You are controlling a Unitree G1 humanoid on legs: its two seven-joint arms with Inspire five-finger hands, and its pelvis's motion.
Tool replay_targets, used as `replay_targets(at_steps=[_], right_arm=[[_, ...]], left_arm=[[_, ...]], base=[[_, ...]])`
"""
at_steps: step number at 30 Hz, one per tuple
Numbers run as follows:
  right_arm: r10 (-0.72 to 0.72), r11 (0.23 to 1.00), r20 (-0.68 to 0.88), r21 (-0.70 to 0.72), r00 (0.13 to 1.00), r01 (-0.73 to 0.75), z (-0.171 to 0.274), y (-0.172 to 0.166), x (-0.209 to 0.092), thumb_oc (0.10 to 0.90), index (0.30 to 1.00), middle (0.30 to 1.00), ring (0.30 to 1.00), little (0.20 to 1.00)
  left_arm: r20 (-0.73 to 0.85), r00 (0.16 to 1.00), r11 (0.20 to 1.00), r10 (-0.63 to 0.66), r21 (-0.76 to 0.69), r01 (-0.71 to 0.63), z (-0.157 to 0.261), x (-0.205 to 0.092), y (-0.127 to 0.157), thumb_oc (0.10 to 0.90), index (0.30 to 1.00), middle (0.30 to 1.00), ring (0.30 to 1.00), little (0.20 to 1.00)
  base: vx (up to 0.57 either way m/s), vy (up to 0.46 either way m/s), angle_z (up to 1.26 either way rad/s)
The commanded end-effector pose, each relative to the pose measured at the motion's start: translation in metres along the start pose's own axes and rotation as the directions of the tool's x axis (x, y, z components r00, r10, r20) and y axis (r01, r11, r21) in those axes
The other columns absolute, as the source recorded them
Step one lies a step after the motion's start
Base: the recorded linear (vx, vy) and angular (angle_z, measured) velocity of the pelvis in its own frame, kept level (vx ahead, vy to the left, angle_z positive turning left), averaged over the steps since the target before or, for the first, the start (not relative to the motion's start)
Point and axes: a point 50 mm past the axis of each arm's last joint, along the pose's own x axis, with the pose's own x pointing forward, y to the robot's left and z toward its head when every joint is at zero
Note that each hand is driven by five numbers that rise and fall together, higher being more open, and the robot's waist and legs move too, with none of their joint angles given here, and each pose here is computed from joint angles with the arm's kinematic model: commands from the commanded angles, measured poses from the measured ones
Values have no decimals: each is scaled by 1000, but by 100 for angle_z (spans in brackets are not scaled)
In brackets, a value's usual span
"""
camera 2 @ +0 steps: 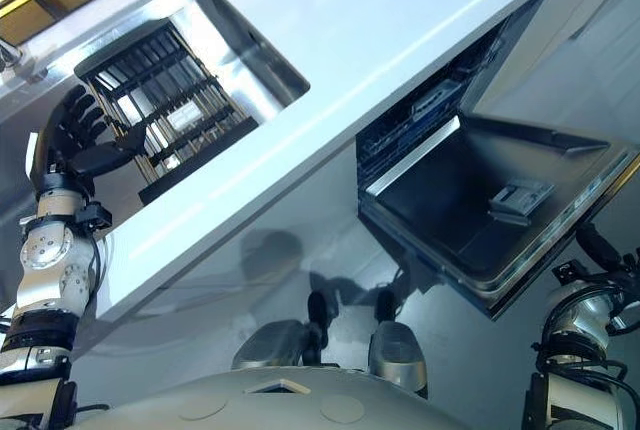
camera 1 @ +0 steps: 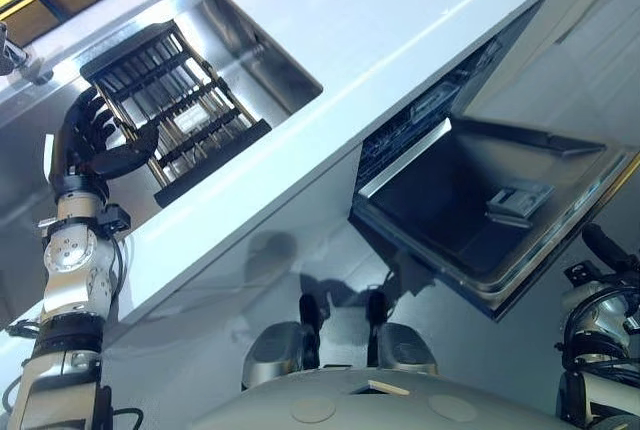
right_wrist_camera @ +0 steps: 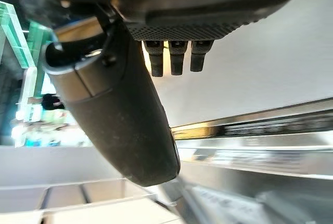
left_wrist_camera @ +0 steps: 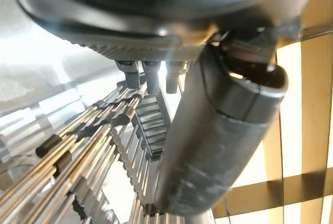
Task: Pick up plates and place into dishwasher.
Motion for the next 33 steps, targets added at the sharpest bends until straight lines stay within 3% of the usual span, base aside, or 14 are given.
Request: replay_targets(at_steps=[1, 9, 11, 12, 15, 18, 22, 25, 28, 33], right_arm=[[77, 982, 180, 159, 981, -106, 51, 16, 9, 800, 900, 900, 900, 900], [178, 925, 87, 324, 980, -197, 28, 23, 6, 800, 900, 900, 900, 900], [299, 863, 85, 402, 950, -307, 25, 35, 3, 800, 900, 900, 900, 900], [400, 796, 90, 459, 912, -394, 21, 46, -2, 800, 900, 900, 900, 900], [674, 548, 129, 574, 728, -609, 11, 76, -21, 800, 900, 900, 900, 900], [884, 153, 274, 595, 378, -789, 17, 122, -60, 800, 900, 900, 900, 900], [903, -246, 428, 486, -16, -839, 39, 163, -111, 800, 900, 900, 900, 900], [816, -486, 509, 352, -272, -800, 67, 196, -169, 800, 900, 900, 900, 900], [709, -633, 531, 189, -465, -750, 91, 214, -229, 800, 900, 900, 900, 900], [669, -664, 498, 66, -552, -745, 108, 223, -275, 800, 900, 900, 900, 900]], left_arm=[[212, 975, 994, 63, -106, -42, 33, 11, -10, 800, 900, 900, 900, 900], [291, 953, 988, 80, -150, -37, 53, 18, -19, 800, 900, 900, 900, 900], [302, 949, 986, 86, -165, -37, 55, 18, -21, 800, 900, 900, 900, 900], [307, 947, 984, 89, -173, -36, 57, 17, -23, 800, 900, 900, 900, 900], [308, 948, 984, 83, -173, -30, 58, 16, -23, 800, 900, 900, 900, 900], [316, 945, 985, 81, -173, -27, 61, 17, -21, 800, 900, 900, 900, 900], [324, 942, 984, 86, -174, -30, 65, 20, -16, 800, 900, 900, 900, 900], [328, 941, 986, 81, -167, -27, 66, 24, -18, 800, 900, 900, 900, 900], [324, 943, 985, 76, -170, -21, 65, 27, -22, 800, 900, 900, 900, 900], [293, 955, 985, 49, -171, 2, 54, 23, -32, 800, 900, 900, 900, 900]], base=[[-137, -85, 1], [-79, -60, 8], [-54, -5, 6], [-57, 4, 2], [-52, -6, -3], [-68, -31, -5], [-36, -18, -3], [1, -18, -11], [29, 17, -31], [86, 72, -17]])
